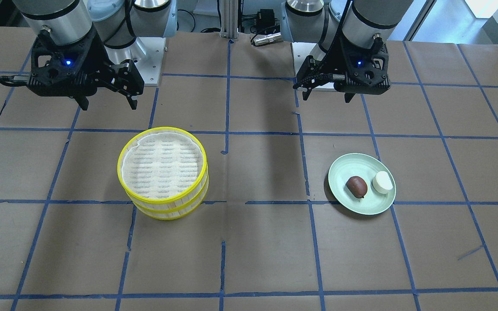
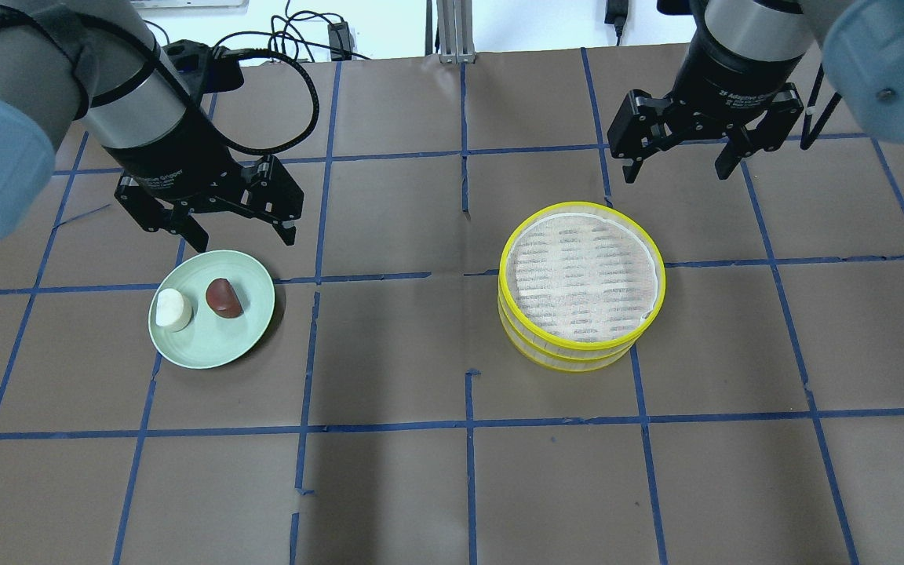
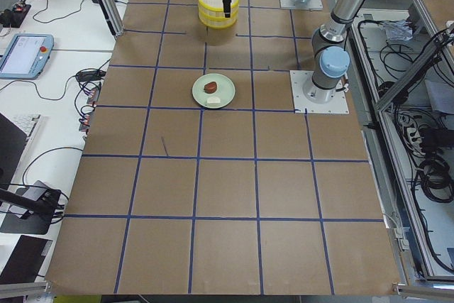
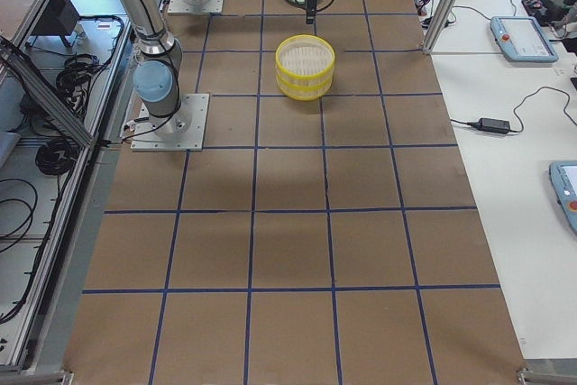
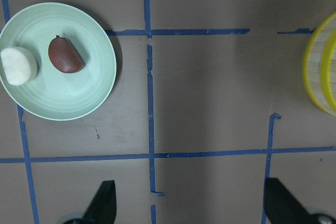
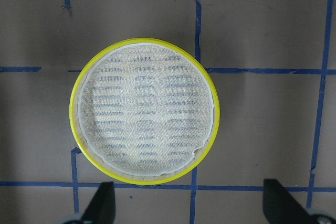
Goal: Place buns in different layers of steamer
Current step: 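Move the right gripper down to the rim of the top steamer tier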
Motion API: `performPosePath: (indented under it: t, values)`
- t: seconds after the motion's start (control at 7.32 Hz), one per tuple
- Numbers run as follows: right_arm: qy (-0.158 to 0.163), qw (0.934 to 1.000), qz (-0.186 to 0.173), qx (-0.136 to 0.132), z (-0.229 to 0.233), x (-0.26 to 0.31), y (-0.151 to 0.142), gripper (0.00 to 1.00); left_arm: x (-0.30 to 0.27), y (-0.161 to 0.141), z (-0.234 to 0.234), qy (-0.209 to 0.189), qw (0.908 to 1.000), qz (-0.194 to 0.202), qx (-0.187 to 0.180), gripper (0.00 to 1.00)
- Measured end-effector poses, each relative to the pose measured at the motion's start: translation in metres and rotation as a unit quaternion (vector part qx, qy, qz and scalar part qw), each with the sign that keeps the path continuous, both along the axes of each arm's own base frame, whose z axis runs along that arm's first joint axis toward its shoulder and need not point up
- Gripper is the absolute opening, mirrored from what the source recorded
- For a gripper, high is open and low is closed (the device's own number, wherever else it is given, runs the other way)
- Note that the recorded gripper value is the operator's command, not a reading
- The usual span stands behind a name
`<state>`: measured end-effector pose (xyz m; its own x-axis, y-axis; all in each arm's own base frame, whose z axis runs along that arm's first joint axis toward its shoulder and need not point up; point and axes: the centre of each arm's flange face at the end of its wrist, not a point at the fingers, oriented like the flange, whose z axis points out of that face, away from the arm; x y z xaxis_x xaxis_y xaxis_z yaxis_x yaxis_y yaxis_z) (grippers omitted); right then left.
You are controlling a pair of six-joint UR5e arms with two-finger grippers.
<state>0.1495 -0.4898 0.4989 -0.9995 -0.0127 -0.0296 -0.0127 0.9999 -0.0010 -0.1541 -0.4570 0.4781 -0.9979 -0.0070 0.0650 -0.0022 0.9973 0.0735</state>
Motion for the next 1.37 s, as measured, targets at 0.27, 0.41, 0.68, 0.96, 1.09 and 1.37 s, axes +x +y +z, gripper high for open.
performPosePath:
  t: [0.27, 0.41, 0.68, 0.96, 1.09, 1.37]
  values:
    - [-0.001, 1.0, -0.001, 0.01, -0.005, -0.001, 0.001, 1.0, 0.0, -0.001, 0.0, 0.001, 1.0, 0.001, -0.003, 1.0]
    - [-0.001, 0.9999, -0.001, 0.013, -0.008, -0.001, 0.001, 1.0, 0.0, -0.001, 0.0, 0.001, 1.0, 0.001, -0.004, 1.0]
    - [0.0, 0.9998, 0.001, 0.02, -0.027, 0.0, -0.002, 1.0, 0.0, -0.001, 0.0, 0.0, 1.0, 0.001, -0.004, 1.0]
    - [0.002, 1.0, 0.003, 0.003, -0.098, -0.001, -0.026, 1.0, 0.001, -0.002, 0.001, 0.0, 1.0, 0.002, -0.006, 1.0]
    - [0.004, 1.0, 0.004, -0.006, -0.125, -0.003, -0.031, 0.99, 0.001, -0.003, 0.0, 0.0, 1.0, 0.001, -0.005, 1.0]
    - [0.008, 0.9999, -0.004, 0.008, -0.166, -0.018, -0.034, 0.99, 0.002, -0.006, -0.006, 0.0, 1.0, 0.001, 0.002, 1.0]
